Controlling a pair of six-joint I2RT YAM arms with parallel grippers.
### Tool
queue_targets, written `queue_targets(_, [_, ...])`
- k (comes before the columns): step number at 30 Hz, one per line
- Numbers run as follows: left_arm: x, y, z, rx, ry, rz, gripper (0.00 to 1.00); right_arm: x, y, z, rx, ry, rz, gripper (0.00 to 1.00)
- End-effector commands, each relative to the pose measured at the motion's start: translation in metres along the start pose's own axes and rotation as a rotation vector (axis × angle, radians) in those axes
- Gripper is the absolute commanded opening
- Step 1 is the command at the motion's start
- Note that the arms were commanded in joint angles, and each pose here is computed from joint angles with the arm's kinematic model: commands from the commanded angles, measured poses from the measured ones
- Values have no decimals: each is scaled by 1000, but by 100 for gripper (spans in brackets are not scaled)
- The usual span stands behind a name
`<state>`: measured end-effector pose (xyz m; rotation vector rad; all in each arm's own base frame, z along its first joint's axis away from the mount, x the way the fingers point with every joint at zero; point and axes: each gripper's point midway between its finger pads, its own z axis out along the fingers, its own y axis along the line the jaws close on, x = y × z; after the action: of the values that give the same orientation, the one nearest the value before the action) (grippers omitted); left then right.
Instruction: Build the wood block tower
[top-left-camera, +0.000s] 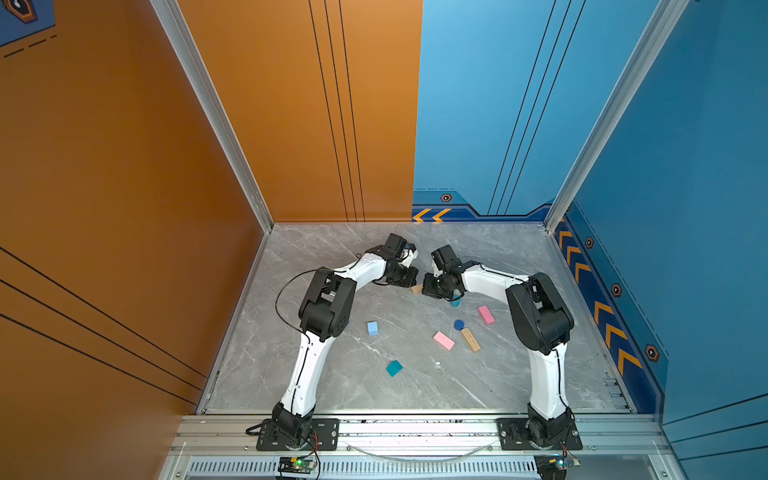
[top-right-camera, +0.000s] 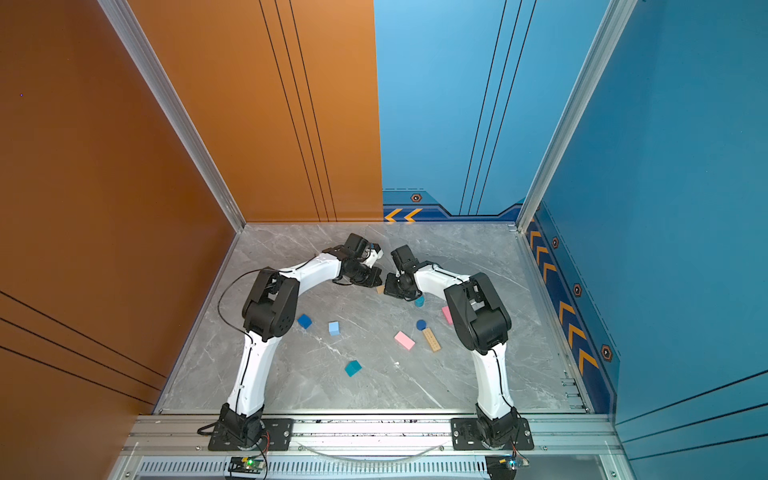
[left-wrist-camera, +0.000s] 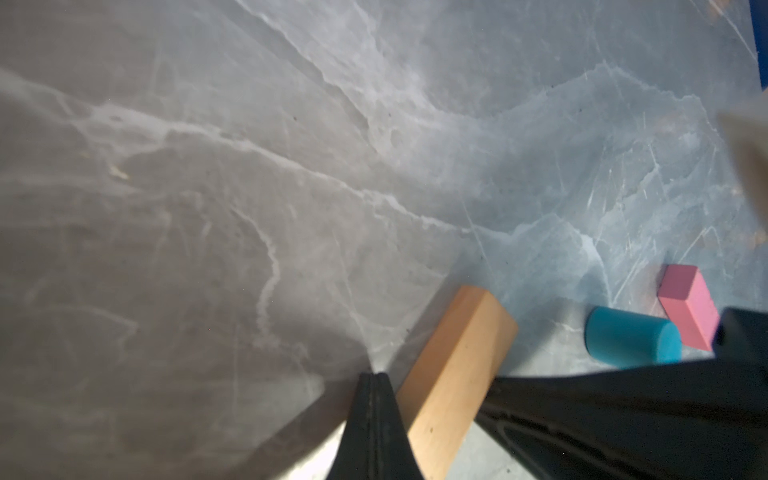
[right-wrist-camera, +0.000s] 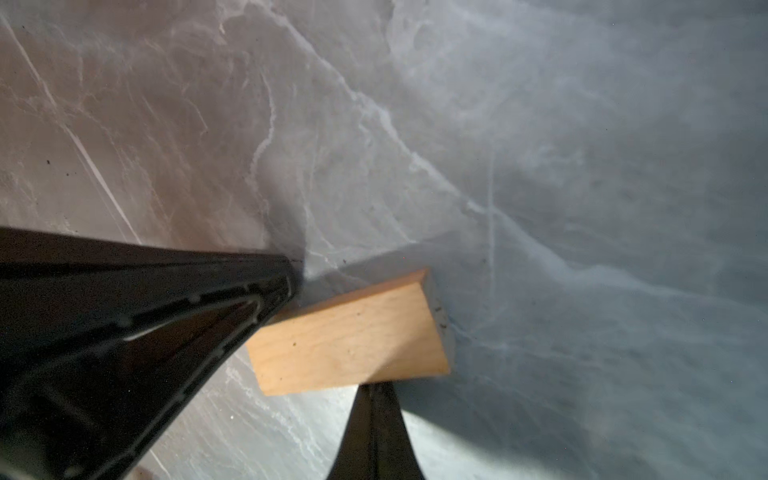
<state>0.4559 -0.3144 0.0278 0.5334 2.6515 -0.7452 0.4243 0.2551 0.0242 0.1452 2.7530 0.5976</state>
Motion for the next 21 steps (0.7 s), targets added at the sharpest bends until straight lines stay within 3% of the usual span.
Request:
queue_targets(1, [38,-4,5,-2,112,-37,0,6,-20,8,66,29,23,0])
queue_targets(21, [68,-15,-6,-17,156,-49,0,1,-21,12,99,58,-8,0])
